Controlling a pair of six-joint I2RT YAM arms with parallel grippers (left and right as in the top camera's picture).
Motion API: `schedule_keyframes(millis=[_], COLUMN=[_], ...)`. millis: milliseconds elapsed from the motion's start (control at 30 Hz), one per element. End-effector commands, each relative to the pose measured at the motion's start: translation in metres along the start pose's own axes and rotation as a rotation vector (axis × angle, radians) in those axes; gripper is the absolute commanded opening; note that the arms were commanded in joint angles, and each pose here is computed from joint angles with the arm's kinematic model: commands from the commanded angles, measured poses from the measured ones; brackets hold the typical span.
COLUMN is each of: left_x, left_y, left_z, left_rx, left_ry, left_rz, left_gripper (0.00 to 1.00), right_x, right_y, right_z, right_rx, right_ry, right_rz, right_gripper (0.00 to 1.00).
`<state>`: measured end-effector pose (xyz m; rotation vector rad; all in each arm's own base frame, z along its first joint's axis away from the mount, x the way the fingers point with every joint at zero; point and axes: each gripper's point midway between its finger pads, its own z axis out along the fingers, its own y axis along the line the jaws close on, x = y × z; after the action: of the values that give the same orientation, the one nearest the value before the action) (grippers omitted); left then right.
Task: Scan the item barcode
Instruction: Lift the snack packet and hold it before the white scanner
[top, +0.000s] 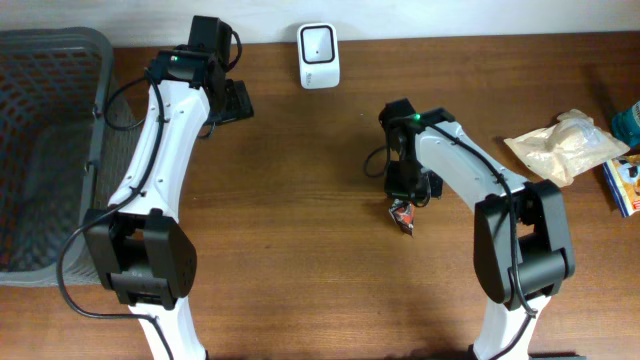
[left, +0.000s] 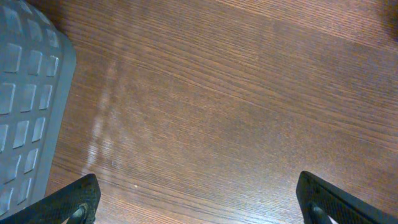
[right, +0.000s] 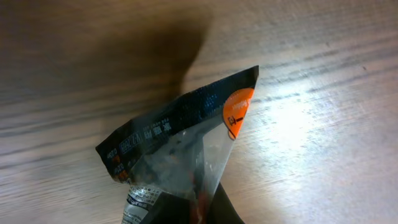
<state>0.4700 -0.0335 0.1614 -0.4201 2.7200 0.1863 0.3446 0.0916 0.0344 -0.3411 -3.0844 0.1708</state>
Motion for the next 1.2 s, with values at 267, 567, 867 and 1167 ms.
schedule_keyframes(millis=[267,567,867,1167], left_x=[0.003,0.003,0.003,0.003], left_y=[-0.003,-0.003,-0.002,-0.003], left_z=[0.006,0.006,0.006,0.006], left_rx=[-0.008,-0.008,-0.008,-0.008], left_ry=[0.012,0.012,0.012,0.013], left_rz=[-0.004,-0.004,-0.004,-0.004], left_gripper=[0.99,0.99,0.99,0.99], right_x=[-0.002,0.035,0.038,0.036], right_y=[0.11,0.13,0.131,0.132], right_z=[-0.105,-0.172,-0.206,-0.202], right_rx=[-0.774,-1.274,-1.483,-1.462], right_ry=[-0.01,0.035,0.047,0.033], right_rz=[-0.471,-0.649,-0.627,-0.637], right_gripper=[0.04,0.04,0.04,0.04])
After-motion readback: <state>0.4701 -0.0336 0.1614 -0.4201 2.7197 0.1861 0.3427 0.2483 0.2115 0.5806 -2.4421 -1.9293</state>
